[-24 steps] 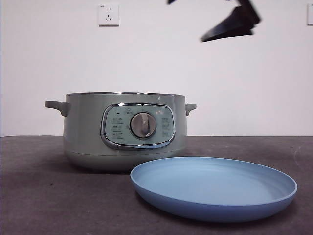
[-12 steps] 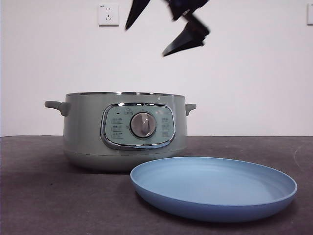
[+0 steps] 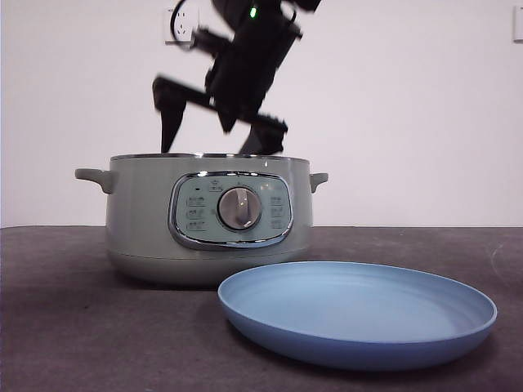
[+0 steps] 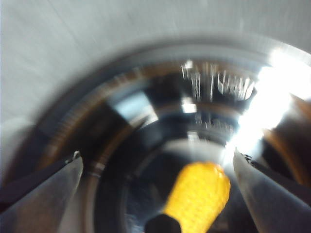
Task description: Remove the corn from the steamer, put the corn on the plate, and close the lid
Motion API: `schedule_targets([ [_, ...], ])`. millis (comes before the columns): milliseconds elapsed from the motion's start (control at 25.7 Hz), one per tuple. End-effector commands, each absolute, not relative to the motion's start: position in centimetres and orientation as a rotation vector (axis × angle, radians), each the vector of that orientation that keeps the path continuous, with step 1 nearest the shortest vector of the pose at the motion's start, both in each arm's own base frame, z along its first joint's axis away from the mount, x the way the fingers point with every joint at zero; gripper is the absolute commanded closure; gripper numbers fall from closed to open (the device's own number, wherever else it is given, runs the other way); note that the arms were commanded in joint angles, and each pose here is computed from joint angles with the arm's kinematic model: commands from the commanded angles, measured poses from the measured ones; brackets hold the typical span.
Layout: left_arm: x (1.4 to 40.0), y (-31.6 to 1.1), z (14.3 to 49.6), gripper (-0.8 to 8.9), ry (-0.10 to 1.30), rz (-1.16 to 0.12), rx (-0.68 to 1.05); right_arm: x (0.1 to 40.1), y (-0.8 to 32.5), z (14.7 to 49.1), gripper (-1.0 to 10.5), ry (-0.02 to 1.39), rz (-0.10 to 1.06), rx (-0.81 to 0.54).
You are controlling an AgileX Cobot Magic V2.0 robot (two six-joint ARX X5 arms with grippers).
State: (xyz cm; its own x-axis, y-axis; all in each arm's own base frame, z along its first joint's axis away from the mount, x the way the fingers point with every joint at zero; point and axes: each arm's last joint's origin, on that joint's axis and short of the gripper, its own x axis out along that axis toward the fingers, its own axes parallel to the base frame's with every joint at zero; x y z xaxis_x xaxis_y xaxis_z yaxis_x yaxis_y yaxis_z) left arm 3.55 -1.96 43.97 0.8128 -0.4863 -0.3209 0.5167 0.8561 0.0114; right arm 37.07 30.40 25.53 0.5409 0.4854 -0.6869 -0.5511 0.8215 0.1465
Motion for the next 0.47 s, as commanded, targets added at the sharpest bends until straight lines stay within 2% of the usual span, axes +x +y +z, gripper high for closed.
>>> schedule_targets([
  [39,3.1,-1.7,44.6,8.22,0.254,-0.543,0.102,37.4,30.8,23.5,3.9,0.821,0.575,-0.131],
  [467,3.0,-1.7,44.5,8.22,0.262,-0.548,0.121,37.6,31.1,19.4,4.2,0.961,0.528,-0.202],
])
